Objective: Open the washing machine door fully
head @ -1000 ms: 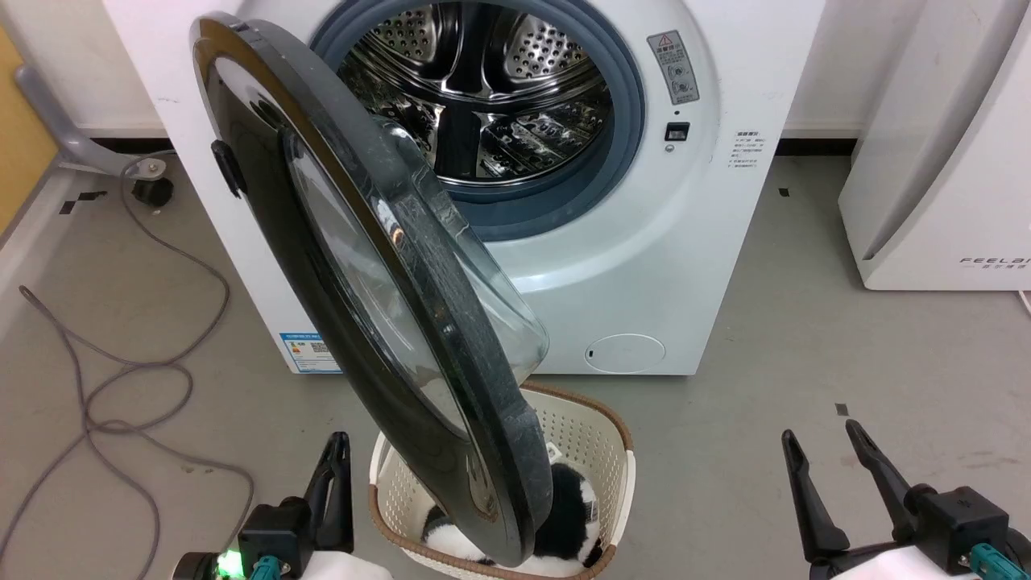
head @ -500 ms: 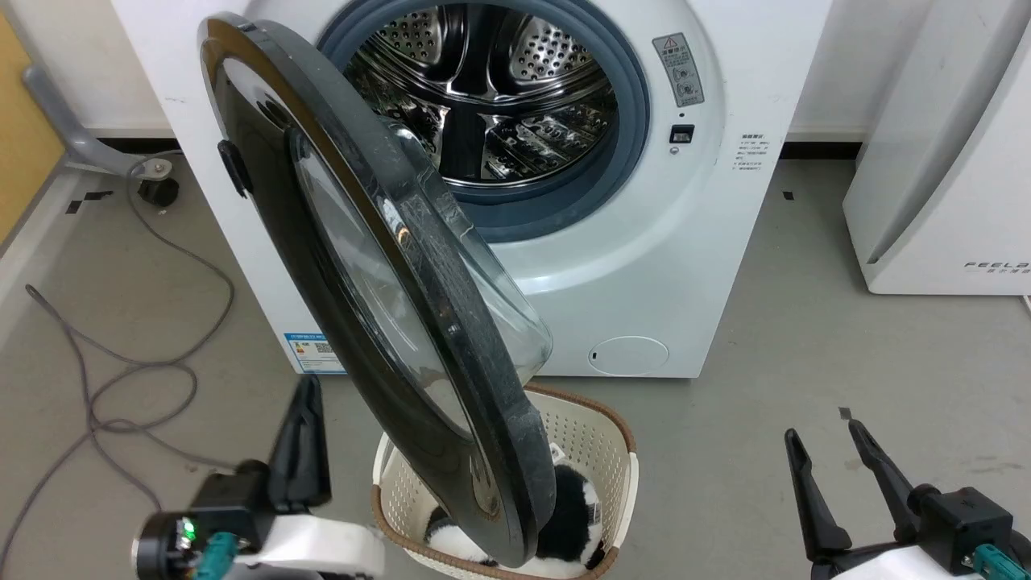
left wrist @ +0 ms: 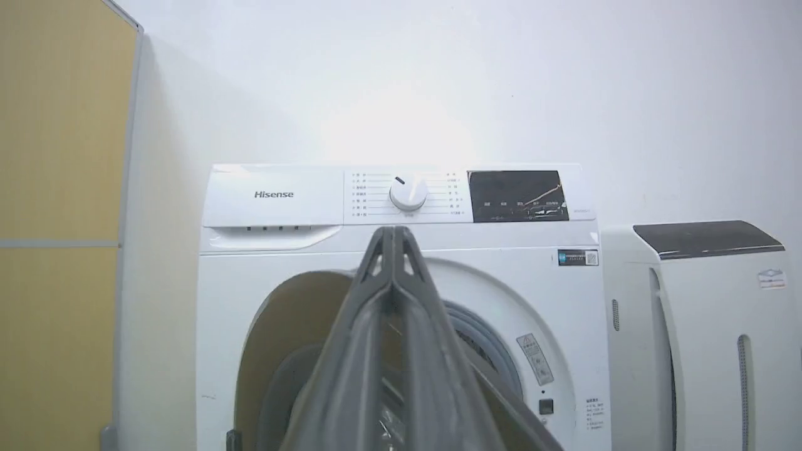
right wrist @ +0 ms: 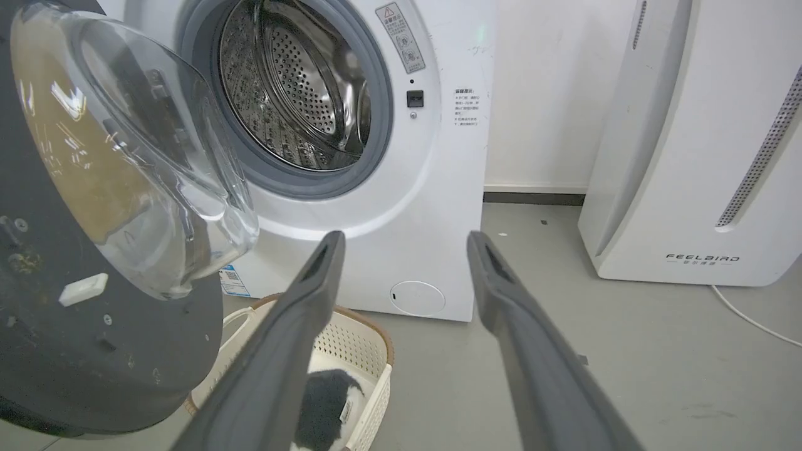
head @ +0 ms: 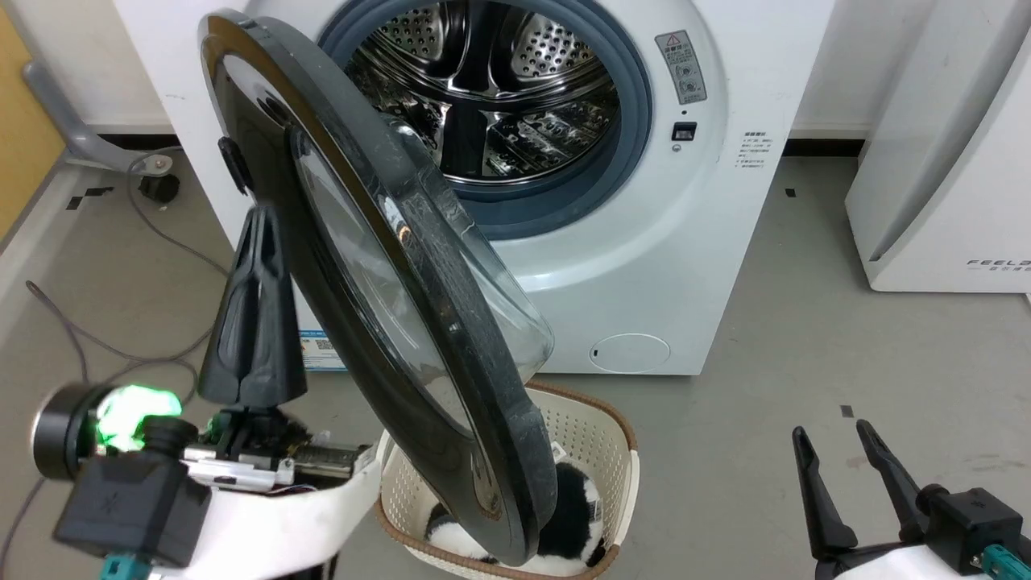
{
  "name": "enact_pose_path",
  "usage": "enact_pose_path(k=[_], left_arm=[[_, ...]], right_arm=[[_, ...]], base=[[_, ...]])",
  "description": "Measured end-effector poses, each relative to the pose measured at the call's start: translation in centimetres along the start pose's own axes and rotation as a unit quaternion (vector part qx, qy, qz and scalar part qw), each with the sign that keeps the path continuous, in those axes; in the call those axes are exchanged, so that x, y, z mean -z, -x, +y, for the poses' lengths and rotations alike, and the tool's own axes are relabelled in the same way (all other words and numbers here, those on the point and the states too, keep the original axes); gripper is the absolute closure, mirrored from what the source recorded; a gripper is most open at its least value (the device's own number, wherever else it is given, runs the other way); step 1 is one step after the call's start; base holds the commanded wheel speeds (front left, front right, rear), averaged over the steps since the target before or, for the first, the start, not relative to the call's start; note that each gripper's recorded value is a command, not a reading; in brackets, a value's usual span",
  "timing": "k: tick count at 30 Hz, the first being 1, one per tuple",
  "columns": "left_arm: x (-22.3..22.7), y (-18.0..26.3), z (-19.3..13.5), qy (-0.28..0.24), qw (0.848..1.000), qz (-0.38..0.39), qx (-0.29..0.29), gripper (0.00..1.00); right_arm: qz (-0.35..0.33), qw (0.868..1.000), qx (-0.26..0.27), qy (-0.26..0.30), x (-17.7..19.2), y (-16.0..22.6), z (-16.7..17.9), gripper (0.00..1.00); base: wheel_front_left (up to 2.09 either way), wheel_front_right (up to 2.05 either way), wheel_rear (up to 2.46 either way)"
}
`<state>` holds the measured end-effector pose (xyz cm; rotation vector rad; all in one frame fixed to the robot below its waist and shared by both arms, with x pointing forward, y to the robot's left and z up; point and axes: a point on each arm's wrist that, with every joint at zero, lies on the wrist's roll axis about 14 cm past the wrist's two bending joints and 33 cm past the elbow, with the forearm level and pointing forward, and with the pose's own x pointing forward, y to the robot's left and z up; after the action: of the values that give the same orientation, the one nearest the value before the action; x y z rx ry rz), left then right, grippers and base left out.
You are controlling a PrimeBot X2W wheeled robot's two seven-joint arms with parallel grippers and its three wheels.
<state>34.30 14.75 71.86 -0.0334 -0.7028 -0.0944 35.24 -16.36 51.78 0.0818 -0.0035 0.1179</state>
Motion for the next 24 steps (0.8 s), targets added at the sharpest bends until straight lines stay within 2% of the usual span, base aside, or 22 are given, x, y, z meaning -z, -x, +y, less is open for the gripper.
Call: enact_pose_path(k=[5, 10, 13, 17, 20, 24], left_arm=[[-3.9, -1.2, -3.5, 0.038, 0.996, -0.059, 0.052, 1.0], [-4.4, -0.3, -9.1, 0.107, 0.984, -0.036, 0.141, 1.0], [-3.6, 1.0, -12.7, 0.16, 0.968, 0.008, 0.192, 1.0], [-0.1, 3.9, -16.1, 0.193, 0.945, 0.116, 0.237, 1.0], [2.8, 6.7, -18.0, 0.209, 0.922, 0.202, 0.257, 1.0], [5.8, 9.6, -19.4, 0.209, 0.896, 0.278, 0.275, 1.0]], right_arm=[[0.0, 1.0, 0.003, 0.0, 0.0, 0.2, -0.1, 0.0], [-0.001, 1.0, 0.006, 0.0, 0.0, 0.5, -0.3, 0.0], [0.001, 1.0, 0.009, 0.0, 0.0, 0.6, -0.5, 0.0], [0.005, 1.0, 0.013, -0.001, 0.3, 0.8, -0.7, 0.0], [0.009, 1.0, 0.014, -0.003, 0.5, 0.7, -0.8, 0.0], [0.016, 1.0, 0.014, -0.004, 1.0, 0.6, -0.8, 0.0]], base=[[0.0, 0.0, 0.0], [0.0, 0.0, 0.0], [0.0, 0.0, 0.0], [0.0, 0.0, 0.0], [0.0, 0.0, 0.0], [0.0, 0.0, 0.0]])
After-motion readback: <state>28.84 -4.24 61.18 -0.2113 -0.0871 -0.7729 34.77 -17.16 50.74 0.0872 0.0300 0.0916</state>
